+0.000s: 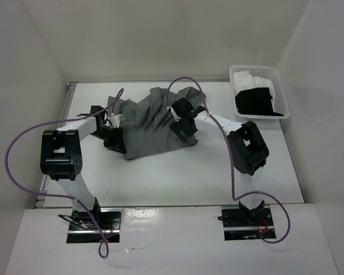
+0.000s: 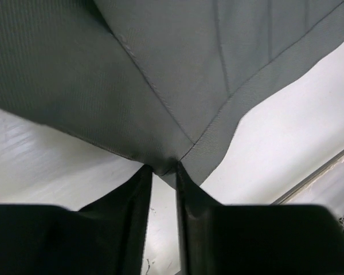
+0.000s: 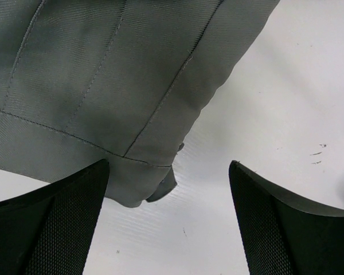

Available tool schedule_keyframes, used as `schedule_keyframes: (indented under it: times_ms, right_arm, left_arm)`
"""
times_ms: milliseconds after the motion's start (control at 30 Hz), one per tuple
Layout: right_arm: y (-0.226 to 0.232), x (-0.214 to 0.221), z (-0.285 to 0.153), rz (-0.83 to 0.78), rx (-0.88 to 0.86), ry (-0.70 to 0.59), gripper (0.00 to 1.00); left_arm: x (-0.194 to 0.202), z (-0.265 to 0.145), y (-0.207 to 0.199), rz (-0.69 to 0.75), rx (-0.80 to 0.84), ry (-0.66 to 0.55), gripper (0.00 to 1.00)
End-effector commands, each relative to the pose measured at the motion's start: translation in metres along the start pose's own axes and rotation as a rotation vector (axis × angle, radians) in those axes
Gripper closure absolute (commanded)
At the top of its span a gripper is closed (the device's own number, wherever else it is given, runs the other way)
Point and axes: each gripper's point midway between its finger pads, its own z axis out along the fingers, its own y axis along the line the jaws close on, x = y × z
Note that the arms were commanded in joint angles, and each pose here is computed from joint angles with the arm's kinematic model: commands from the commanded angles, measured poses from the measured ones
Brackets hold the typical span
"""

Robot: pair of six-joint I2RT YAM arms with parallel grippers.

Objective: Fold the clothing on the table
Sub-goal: Flatten the skirt out

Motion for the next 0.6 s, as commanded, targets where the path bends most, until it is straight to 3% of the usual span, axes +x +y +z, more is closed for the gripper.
schedule_keyframes:
  times_ms: [0, 133, 200, 567]
  right_arm:
    - [-0.007, -0.014, -0.007, -0.005, 0.032, -0.023, 0.11]
    - [-0.009, -0.011, -0.004, -0.007, 0.052, -0.01, 0.11]
    - [-0.009, -0.011, -0.004, -0.007, 0.052, -0.01, 0.11]
    - [-0.01, -0.011, 0.0, -0.02, 0.059, 0.003, 0.11]
  left_arm:
    - [0.017, 0.014, -0.004, -0.043, 0.072, 0.07, 0.73]
    - [0.014, 0.033, 0.006, -0.087, 0.089, 0.134, 0.96]
    - [-0.004, 0.037, 0.009, -0.067, 0.101, 0.114, 1.0]
    - [-0.112, 0.014, 0.035, 0.072, -0.062, -0.129, 1.0]
